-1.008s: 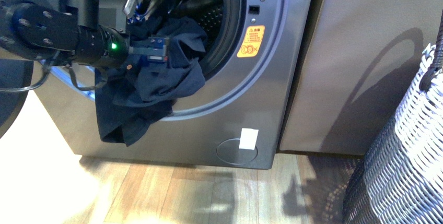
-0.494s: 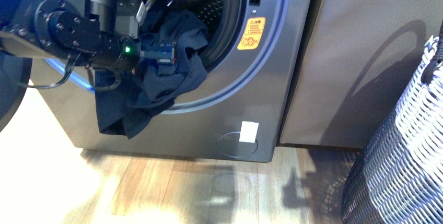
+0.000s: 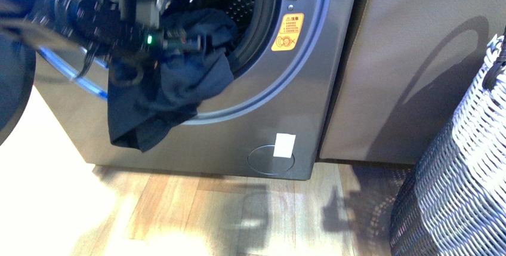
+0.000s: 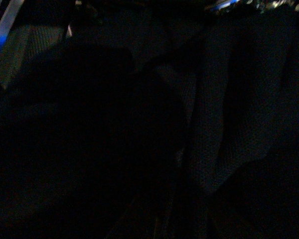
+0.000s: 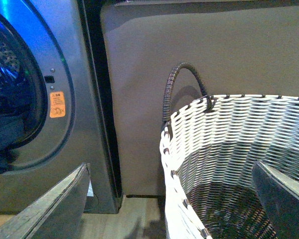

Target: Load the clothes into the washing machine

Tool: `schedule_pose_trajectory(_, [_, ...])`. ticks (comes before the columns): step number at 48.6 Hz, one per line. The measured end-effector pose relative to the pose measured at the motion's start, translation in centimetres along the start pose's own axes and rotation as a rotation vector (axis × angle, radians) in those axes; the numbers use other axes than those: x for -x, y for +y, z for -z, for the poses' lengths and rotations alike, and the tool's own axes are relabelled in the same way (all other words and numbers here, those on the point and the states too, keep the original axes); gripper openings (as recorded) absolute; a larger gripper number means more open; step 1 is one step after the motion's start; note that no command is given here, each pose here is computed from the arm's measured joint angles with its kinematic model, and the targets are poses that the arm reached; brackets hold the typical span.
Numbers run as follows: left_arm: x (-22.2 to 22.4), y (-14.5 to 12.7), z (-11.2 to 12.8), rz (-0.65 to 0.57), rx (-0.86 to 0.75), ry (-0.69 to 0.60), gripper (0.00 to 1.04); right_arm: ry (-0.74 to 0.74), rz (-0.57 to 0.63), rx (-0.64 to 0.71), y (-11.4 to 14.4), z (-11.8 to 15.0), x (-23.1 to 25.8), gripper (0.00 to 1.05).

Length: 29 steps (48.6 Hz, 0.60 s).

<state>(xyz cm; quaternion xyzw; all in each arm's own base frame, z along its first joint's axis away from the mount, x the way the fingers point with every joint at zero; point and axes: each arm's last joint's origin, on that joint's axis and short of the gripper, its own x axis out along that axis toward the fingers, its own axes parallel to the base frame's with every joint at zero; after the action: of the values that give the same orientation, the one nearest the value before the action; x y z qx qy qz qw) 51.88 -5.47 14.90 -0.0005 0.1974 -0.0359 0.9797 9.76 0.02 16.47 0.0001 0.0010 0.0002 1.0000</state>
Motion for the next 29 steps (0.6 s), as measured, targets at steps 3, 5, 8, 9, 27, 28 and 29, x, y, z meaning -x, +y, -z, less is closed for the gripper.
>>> schedule_pose_trajectory(3, [-0.6,-0.1,-1.0,-0.002,-0.001,-0.026,0.08,0.0,0.0,0.0,0.0,0.0,0.0,0.97])
schedule_pose_trajectory(5, [-0.9,-0.1,-1.4,-0.004,-0.002,-0.038,0.08,0.0,0.0,0.0,0.0,0.0,0.0,0.97])
schedule_pose_trajectory(8, [-1.6,-0.3,-2.3,-0.006,-0.006,-0.063,0.08,0.0,0.0,0.0,0.0,0.0,0.0,0.97])
schedule_pose_trajectory(9, [-1.8,-0.4,-2.7,-0.009,-0.007,-0.07,0.08,0.0,0.0,0.0,0.0,0.0,0.0,0.97])
schedule_pose_trajectory(27, [-7.3,-0.6,-6.2,-0.063,-0.022,-0.12,0.08,0.0,0.0,0.0,0.0,0.0,0.0,0.97])
schedule_pose_trajectory(28, [-7.4,-0.6,-6.1,-0.067,-0.022,-0.119,0.08,0.0,0.0,0.0,0.0,0.0,0.0,0.97])
schedule_pose_trajectory(29, [-7.6,-0.6,-6.0,-0.066,-0.022,-0.117,0.08,0.0,0.0,0.0,0.0,0.0,0.0,0.97])
